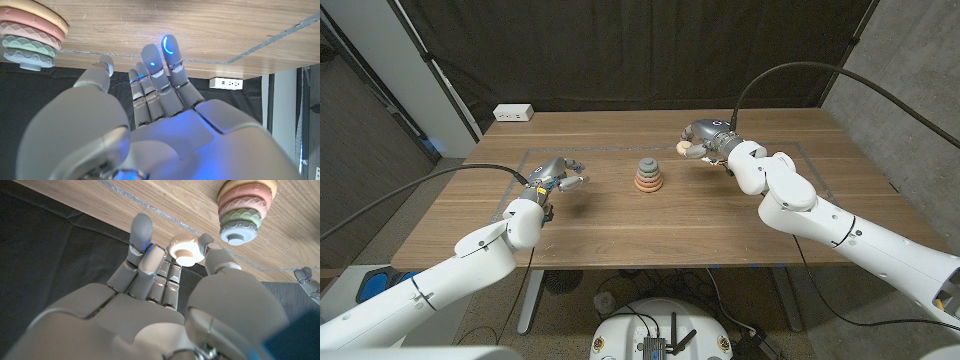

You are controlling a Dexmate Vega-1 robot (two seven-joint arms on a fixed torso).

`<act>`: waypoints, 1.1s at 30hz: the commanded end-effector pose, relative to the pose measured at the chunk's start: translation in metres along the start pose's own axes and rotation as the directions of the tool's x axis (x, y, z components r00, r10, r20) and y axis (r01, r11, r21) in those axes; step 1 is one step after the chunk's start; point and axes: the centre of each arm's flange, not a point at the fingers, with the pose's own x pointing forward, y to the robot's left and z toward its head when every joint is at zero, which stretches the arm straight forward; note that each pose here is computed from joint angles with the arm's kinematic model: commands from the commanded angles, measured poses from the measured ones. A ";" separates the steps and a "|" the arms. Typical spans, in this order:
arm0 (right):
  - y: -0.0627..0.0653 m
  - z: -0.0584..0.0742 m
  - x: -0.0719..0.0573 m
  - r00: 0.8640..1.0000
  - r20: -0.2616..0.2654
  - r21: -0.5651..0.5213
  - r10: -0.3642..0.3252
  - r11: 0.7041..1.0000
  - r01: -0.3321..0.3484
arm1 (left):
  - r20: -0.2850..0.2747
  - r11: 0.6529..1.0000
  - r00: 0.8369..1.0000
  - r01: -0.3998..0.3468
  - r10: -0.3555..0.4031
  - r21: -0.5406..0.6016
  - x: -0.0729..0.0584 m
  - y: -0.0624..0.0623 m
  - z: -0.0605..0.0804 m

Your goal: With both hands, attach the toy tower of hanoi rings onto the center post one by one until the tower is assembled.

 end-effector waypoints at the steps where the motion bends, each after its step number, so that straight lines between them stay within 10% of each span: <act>1: -0.003 0.012 0.006 0.999 0.049 -0.007 -0.007 1.000 0.007 | -0.001 1.000 1.000 0.002 -0.002 0.000 0.000 -0.001 0.000; 33: -0.003 0.040 0.025 0.993 0.120 -0.008 -0.002 1.000 0.003 | 0.010 1.000 1.000 0.002 -0.002 0.000 -0.002 -0.002 -0.001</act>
